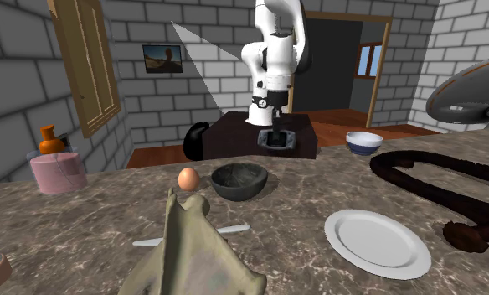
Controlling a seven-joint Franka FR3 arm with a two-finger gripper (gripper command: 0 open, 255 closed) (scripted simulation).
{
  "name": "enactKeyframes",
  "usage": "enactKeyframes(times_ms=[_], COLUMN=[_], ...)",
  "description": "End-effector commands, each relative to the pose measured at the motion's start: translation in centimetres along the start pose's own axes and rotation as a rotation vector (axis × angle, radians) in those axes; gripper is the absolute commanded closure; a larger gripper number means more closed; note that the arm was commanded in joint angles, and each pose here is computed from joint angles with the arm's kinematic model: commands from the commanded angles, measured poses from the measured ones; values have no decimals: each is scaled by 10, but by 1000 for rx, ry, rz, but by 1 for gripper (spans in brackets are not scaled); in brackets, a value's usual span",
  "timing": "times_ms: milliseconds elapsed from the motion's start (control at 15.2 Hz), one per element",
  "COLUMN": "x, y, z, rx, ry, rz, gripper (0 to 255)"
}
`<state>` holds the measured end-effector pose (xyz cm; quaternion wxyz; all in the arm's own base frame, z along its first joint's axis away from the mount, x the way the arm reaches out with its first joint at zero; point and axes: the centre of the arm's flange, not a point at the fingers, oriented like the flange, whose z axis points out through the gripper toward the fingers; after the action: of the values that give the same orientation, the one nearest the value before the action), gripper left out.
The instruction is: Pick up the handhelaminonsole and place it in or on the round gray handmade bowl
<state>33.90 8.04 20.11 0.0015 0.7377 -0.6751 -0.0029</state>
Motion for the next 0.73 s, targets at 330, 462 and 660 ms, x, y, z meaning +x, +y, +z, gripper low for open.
enactKeyframes(times_ms=[330,462,660], x=[1,1,1], y=[0,0,0], z=[-38,-48,-64], rx=[0,0,0], ry=[-4,-4,-4], rz=[2,2,2], gripper=[255,255,255])
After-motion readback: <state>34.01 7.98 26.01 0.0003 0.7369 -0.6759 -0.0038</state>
